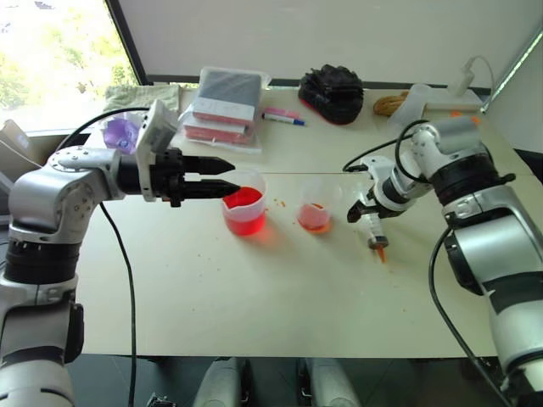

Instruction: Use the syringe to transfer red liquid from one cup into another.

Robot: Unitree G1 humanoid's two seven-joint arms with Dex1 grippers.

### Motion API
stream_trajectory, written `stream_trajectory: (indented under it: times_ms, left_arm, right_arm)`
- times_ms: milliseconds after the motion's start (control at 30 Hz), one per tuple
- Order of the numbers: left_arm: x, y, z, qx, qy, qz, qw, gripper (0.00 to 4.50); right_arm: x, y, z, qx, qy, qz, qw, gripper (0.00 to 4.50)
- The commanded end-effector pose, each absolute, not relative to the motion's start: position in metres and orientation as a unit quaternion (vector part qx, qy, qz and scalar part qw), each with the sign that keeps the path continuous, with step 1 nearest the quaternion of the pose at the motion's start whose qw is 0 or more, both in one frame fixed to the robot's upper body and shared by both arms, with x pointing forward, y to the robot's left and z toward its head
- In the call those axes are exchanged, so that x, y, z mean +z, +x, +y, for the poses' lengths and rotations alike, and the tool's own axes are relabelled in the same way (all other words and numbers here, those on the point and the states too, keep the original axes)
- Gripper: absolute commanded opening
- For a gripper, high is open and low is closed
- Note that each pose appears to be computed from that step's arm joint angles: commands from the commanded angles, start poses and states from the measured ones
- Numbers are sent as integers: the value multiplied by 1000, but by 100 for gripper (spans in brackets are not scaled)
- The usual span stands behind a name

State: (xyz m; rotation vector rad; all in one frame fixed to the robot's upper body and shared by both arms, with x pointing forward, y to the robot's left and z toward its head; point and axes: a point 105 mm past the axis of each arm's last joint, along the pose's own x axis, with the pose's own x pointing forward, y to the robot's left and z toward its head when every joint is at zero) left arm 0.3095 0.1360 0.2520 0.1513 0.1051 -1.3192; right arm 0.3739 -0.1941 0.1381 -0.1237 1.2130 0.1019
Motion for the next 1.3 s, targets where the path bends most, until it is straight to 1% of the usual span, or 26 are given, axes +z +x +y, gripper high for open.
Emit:
stream_trajectory:
  times_ms: [33, 100, 167, 200, 233, 267, 400, 433, 500, 533, 633, 700, 733, 800, 867, 900, 967, 1000, 1067, 1167, 1233, 1300]
  left_arm:
    - [269, 305, 139, -609, 83, 19, 789, 274]
    - [270, 306, 139, -608, 84, 18, 790, 274]
    - [273, 307, 140, -606, 82, 13, 791, 274]
    - [276, 307, 139, -606, 80, 9, 791, 274]
    - [278, 308, 139, -606, 78, 5, 792, 274]
    - [280, 309, 139, -605, 77, 3, 793, 274]
    - [287, 313, 139, -601, 72, -9, 796, 274]
    - [290, 314, 140, -599, 71, -13, 798, 274]
    - [298, 316, 143, -594, 62, -24, 802, 274]
    - [304, 318, 145, -589, 59, -32, 805, 274]
    - [316, 324, 151, -577, 49, -47, 814, 274]
    - [322, 328, 156, -568, 56, -52, 820, 274]
    - [323, 331, 157, -564, 61, -54, 822, 274]
    - [332, 335, 159, -558, 63, -68, 825, 274]
    - [343, 338, 161, -552, 63, -83, 827, 274]
    - [348, 339, 162, -549, 62, -89, 828, 274]
    - [359, 339, 167, -543, 59, -103, 831, 274]
    - [364, 340, 170, -538, 59, -109, 834, 274]
    - [374, 340, 177, -527, 60, -119, 839, 274]
    - [382, 340, 185, -513, 67, -121, 847, 274]
    - [386, 338, 191, -509, 71, -122, 849, 274]
    - [392, 335, 196, -503, 72, -125, 852, 274]
  right_arm:
    - [146, 377, -195, 45, -54, 557, 827, 414]
    - [145, 377, -195, 46, -54, 556, 828, 357]
    - [144, 377, -194, 46, -53, 557, 828, 258]
    - [144, 377, -194, 46, -52, 557, 828, 194]
    - [143, 378, -194, 46, -51, 557, 828, 153]
    - [143, 378, -194, 46, -50, 557, 828, 134]
    - [144, 378, -199, 40, -40, 550, 833, 134]
    - [147, 379, -201, 39, -35, 544, 838, 134]
    - [164, 383, -207, 36, -36, 507, 860, 134]
    - [180, 389, -211, 28, -47, 468, 882, 134]
    - [221, 396, -216, 16, -57, 377, 924, 134]
    - [260, 406, -215, 16, -100, 260, 960, 134]
    - [274, 408, -212, 18, -121, 215, 969, 134]
    - [308, 411, -190, 58, -132, 72, 987, 134]
    - [328, 404, -160, 124, -143, -28, 982, 134]
    - [333, 399, -145, 157, -153, -63, 974, 134]
    - [347, 384, -115, 214, -180, -155, 947, 134]
    - [347, 380, -103, 231, -178, -178, 940, 134]
    - [343, 369, -71, 300, -137, -201, 922, 134]
    - [340, 353, -39, 364, -102, -234, 896, 134]
    - [334, 343, -22, 411, -66, -238, 878, 134]
    - [328, 340, -10, 433, -37, -229, 871, 134]
